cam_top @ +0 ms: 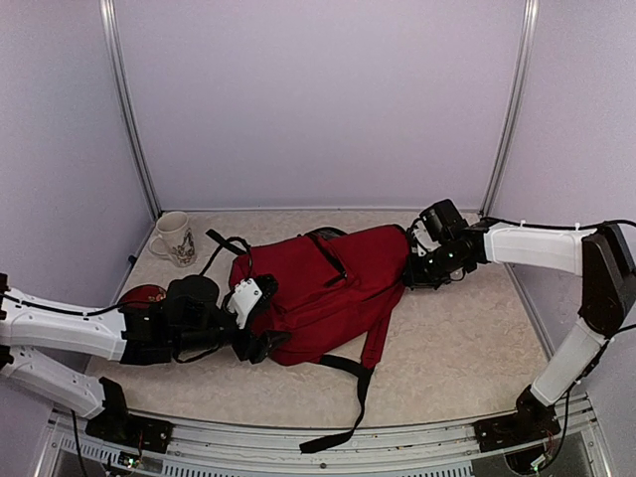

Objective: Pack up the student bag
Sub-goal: Adjust the student bag at the center of the board, then hold the student bag at the center of the board, then zip the student bag into the largest pocket of the bag.

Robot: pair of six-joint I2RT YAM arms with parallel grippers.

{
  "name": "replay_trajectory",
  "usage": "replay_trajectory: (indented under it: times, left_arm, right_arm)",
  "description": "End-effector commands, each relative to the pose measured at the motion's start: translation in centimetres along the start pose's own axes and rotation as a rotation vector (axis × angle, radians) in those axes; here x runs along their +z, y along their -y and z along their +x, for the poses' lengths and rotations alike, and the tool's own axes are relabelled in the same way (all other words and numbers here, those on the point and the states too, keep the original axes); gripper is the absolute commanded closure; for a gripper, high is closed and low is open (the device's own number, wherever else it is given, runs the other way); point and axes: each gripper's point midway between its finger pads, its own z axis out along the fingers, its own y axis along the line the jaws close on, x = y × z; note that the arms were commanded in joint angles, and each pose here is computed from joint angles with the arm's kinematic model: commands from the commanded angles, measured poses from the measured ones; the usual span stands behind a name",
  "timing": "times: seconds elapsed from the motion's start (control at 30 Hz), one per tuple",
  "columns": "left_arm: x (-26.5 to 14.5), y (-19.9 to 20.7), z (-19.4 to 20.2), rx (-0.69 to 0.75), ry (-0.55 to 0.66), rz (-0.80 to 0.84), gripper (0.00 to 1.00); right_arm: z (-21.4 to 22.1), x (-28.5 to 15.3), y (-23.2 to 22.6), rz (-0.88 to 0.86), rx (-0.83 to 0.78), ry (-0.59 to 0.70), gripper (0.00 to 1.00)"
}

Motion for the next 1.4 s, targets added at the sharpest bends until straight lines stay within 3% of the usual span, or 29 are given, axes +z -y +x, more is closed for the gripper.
replay_trajectory:
  times: [0.0, 0.17, 0.27, 0.3, 0.5, 0.57, 0.83, 1.03, 1.27, 1.37]
  left_arm:
    - [1.7, -1.8, 2.5, 0.072, -0.106, -0.108, 0.21]
    - [3.2, -1.9, 3.5, 0.092, -0.096, -0.100, 0.15]
    - [3.9, -0.6, 3.3, 0.106, -0.069, -0.051, 0.22]
    - [4.1, -0.3, 3.3, 0.106, -0.061, -0.043, 0.27]
    - [4.4, 0.3, 3.7, 0.107, -0.064, -0.017, 0.85]
    - [4.1, 0.3, 3.5, 0.112, -0.055, -0.020, 0.99]
    - [2.7, -1.2, 1.8, 0.114, -0.008, -0.099, 1.00]
    - [1.1, -3.5, 0.9, 0.094, 0.003, -0.200, 1.00]
    - [-0.5, -3.8, -0.4, 0.098, 0.054, -0.213, 1.00]
    - [-0.6, -3.6, -0.4, 0.096, 0.058, -0.202, 1.00]
  right_arm:
    - [2.6, 1.1, 0.0, -0.009, -0.024, -0.058, 1.00]
    - [3.7, 0.9, -0.8, 0.022, -0.074, -0.064, 1.00]
    - [4.5, 0.8, -2.4, 0.006, -0.127, -0.072, 1.00]
    - [4.8, 0.8, -3.2, -0.003, -0.152, -0.077, 1.00]
    - [5.5, -0.9, -8.5, -0.138, -0.264, -0.089, 1.00]
    - [5.7, -1.5, -9.6, -0.164, -0.278, -0.098, 1.00]
    - [7.8, -4.9, -14.4, -0.244, -0.384, -0.131, 1.00]
    - [6.6, -8.5, -13.4, -0.221, -0.337, -0.066, 1.00]
    - [6.7, -8.6, -10.0, -0.046, -0.293, -0.125, 1.00]
    - [8.1, -7.9, -12.8, -0.166, -0.340, -0.183, 1.00]
